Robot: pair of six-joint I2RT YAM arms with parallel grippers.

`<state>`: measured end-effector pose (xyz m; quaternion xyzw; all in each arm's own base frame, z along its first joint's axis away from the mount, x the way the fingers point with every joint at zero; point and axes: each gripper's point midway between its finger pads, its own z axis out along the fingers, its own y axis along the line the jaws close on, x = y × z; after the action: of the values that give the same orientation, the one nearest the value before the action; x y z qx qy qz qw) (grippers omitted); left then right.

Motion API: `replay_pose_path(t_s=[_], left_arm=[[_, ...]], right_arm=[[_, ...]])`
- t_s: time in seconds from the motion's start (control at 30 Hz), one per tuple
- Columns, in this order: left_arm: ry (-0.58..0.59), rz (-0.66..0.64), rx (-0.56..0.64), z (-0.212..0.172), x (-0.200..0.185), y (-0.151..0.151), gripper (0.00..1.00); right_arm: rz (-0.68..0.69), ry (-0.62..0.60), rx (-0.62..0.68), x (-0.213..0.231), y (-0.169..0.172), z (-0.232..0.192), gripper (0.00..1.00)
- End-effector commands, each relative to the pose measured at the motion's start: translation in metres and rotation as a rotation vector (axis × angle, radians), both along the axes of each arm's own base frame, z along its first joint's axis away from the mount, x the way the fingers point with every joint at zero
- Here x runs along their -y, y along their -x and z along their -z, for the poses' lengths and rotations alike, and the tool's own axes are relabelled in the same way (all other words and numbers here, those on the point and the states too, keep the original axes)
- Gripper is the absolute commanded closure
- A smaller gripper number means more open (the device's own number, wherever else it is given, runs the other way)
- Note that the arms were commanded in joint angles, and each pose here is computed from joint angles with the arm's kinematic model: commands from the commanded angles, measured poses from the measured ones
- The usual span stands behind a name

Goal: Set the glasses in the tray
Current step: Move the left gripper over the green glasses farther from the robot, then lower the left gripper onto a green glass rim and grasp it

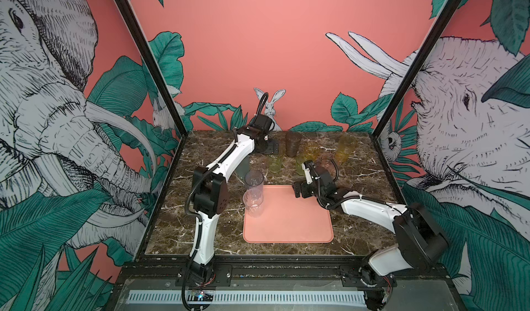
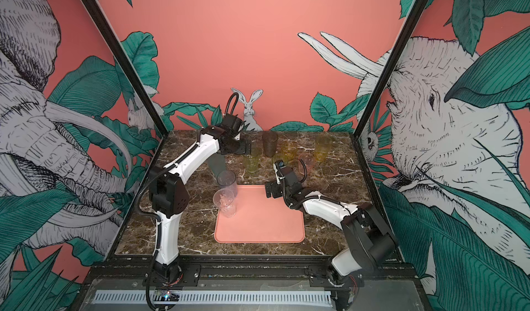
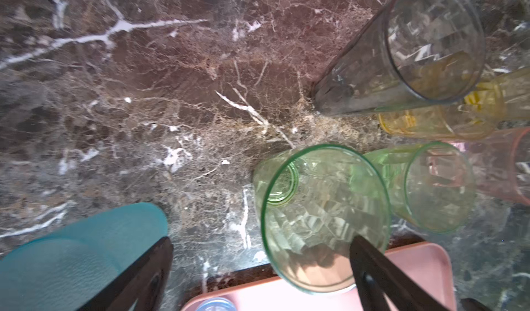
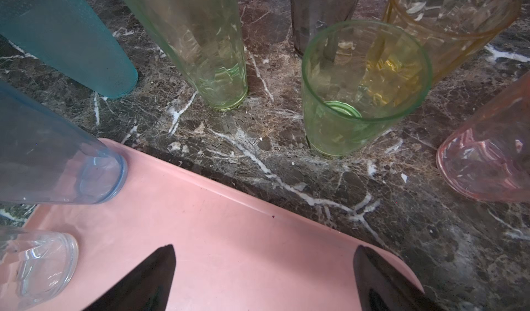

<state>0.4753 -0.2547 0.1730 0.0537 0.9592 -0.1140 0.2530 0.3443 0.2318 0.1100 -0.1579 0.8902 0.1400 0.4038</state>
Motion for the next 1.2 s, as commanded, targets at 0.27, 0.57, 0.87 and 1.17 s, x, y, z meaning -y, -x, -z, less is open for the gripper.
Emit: replay_pose_path(t_s=[0.27,0.57,0.87,1.17], left_arm=[[0.056,-0.021,-0.016,0.003,0.01,-0.012,0.14],[0.047,-0.031,-0.04,0.012,0.011,-0.017,0.3],[0.053,-0.028,-0.051,0.016,0.014,-0.018,0.46],[0.047,-0.033,-0.057,0.02,0.014,-0.019,0.6]], right_arm=[[-0.006,-0.019,0.022,-0.005,-0.002,-0.01,0.01],[-0.014,-0.024,0.013,-0.007,-0.001,-0.008,0.01],[-0.015,-0.021,0.005,-0.008,-0.002,-0.007,0.01],[-0.017,-0.019,-0.002,-0.009,-0.001,-0.006,0.01]])
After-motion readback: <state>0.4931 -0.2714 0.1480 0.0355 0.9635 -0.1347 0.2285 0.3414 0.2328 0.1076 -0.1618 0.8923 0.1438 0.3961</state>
